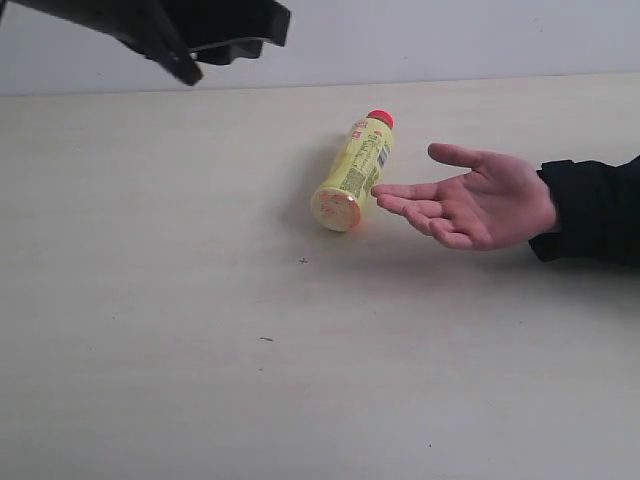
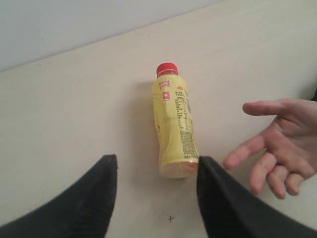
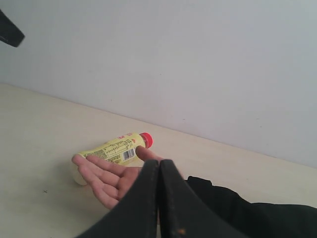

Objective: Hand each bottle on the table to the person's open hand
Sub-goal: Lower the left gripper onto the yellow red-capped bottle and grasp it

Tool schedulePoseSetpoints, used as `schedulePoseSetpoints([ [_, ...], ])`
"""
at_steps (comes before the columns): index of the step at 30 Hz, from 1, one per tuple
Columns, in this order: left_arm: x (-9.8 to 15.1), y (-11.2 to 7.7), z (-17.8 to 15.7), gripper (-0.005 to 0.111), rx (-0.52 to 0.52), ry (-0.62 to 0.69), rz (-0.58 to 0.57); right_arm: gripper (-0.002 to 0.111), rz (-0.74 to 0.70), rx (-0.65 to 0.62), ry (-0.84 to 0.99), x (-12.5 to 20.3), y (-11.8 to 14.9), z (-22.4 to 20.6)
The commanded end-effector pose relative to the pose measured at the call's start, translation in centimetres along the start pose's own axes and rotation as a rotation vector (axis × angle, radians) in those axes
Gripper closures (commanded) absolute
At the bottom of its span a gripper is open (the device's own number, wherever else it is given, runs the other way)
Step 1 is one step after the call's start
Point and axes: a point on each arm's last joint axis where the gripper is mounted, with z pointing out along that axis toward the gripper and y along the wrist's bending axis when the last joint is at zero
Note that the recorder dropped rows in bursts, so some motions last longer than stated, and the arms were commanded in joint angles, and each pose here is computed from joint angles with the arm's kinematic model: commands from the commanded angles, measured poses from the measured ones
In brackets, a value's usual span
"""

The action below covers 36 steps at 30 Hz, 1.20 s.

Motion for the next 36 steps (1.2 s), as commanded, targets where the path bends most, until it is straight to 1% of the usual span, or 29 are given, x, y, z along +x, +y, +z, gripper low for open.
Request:
schedulePoseSetpoints([
  [1,-1.2,-0.5,3.5,0.048,-0.016,0.03,0.01,0.108,0.002,0.002,-0.004,0.0,0.0,0.0],
  [4,-2.4,-0.8,5.6,0.048,-0.035,0.031,0.022,0.108,0.002,0.002,-0.004,0.0,0.0,0.0],
  [9,-4.2,-0.9,9.1,0.048,-0.106,0.049,0.023,0.108,0.002,0.002,-0.004,0.0,0.0,0.0],
  [13,-4.2,-1.1,12.2,0.048,-0.129,0.098,0.027,0.108,0.002,0.002,-0.004,0.0,0.0,0.0],
  [17,-3.3,-1.2,14.6,0.048,-0.145,0.148,0.031,0.108,0.002,0.002,-0.004,0.0,0.0,0.0],
  [24,-2.6,-1.5,17.0,0.048,-0.137,0.192,0.001,0.108,0.002,0.002,-0.004,0.0,0.0,0.0],
  [30,-2.4,-1.6,18.4,0.048,-0.164,0.255,-0.016,0.108,0.002,0.002,-0.004,0.0,0.0,0.0],
  [36,-2.2,-1.6,19.1,0.048,-0.164,0.261,-0.017,0.108,0.002,0.002,-0.004,0.0,0.0,0.0],
])
